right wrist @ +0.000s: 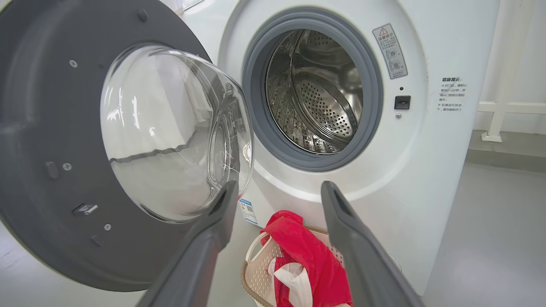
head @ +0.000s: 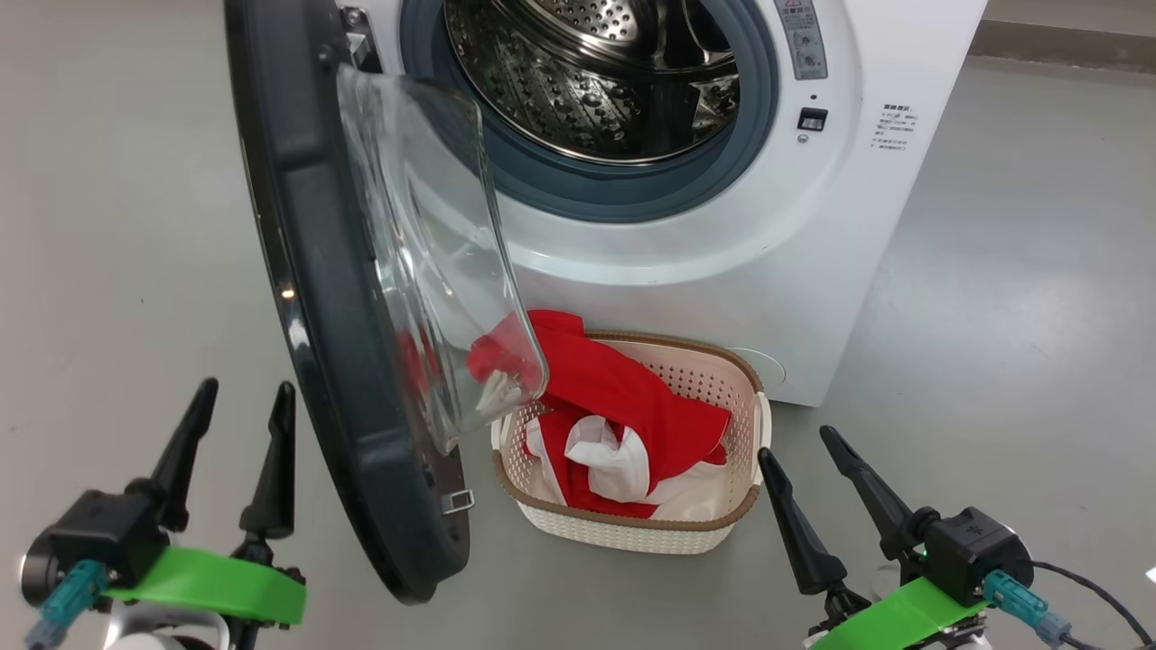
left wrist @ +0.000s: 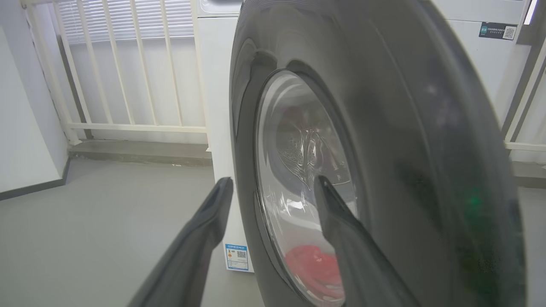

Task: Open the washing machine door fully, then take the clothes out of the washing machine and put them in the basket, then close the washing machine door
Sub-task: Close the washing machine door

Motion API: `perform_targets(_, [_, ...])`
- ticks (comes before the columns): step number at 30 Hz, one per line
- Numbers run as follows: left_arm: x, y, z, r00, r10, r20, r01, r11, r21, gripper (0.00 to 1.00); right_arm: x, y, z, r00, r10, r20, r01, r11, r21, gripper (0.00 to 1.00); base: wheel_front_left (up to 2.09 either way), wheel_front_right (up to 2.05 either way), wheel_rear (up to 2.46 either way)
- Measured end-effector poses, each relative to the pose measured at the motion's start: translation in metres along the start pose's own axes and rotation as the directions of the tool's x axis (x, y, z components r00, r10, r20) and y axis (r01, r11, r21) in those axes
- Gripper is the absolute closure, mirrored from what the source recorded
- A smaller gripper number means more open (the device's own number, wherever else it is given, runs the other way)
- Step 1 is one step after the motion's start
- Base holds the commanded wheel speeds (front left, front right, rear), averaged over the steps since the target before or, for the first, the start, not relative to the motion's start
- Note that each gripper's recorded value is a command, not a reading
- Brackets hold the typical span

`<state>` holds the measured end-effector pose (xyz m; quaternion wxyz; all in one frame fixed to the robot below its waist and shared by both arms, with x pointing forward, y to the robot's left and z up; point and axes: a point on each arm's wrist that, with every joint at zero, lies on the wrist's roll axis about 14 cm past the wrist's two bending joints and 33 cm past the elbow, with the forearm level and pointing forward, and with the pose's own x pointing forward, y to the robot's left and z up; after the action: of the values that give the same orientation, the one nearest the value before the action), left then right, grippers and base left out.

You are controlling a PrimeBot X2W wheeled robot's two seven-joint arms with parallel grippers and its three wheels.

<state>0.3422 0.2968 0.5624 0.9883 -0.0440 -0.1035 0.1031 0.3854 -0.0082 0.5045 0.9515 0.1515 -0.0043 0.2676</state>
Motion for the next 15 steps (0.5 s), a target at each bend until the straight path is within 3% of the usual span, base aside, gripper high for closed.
perform_targets(15, [-0.024, -0.001, -0.018, 0.998, 0.035, -0.046, -0.034, 0.999, 0.013, 0.00, 0.001, 0.001, 0.005, 1.000, 0.004, 0.014, -0.003, 1.000, -0.003, 0.00, 0.00, 0.00, 0.00])
